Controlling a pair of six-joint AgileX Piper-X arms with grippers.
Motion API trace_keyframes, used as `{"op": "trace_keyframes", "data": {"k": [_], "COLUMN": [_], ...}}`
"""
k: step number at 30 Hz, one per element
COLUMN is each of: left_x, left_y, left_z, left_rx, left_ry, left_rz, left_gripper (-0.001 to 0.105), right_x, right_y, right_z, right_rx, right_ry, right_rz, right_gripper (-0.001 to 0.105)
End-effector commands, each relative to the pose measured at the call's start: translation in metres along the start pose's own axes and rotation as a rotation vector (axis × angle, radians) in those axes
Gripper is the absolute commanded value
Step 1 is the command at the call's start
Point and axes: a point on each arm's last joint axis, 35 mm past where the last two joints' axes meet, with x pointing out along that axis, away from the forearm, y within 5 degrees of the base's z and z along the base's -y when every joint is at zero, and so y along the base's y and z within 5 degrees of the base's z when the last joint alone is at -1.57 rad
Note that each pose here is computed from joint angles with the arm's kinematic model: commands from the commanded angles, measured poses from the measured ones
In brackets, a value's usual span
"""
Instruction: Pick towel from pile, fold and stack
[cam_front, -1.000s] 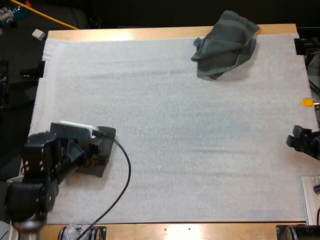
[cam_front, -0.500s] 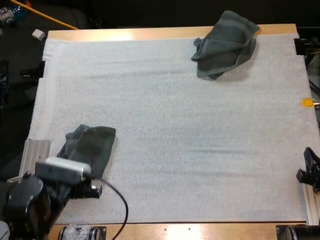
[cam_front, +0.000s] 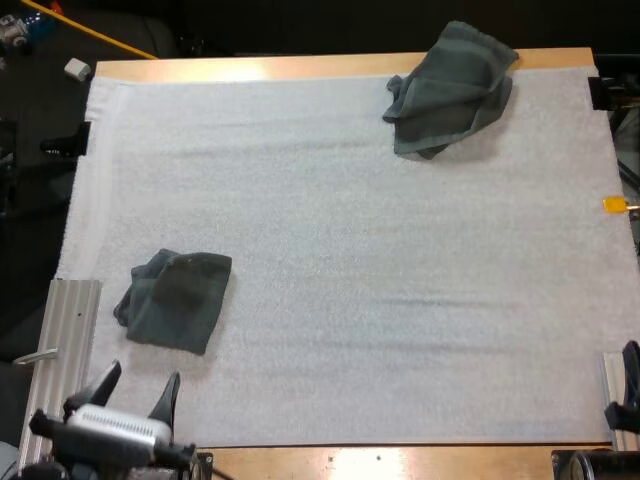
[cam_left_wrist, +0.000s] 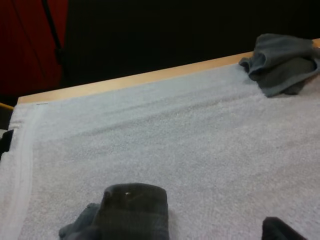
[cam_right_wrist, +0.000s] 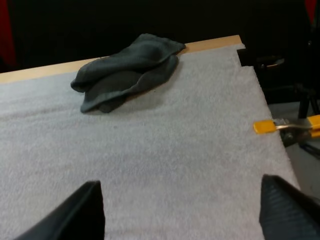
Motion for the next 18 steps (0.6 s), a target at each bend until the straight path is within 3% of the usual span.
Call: {"op": "trace_keyframes", "data": {"k": [1, 18], "left_x": [-0.019, -0.023], "left_y": [-0.001, 0.001], "left_z": [-0.016, -0.043], "left_rx": [0.019, -0.008], "left_ry": [-0.021, 0.176], "left_rz": [0.006, 0.034], "left_gripper": [0.06, 0.061], "right_x": [-0.015, -0.022], "right_y": [0.003, 0.007], "right_z": [-0.013, -0.036], "right_rx": [-0.002, -0.003], "right_ry": [-0.039, 0.023], "right_rz": [-0.01, 0.004], "right_gripper": [0.063, 0.063]}}
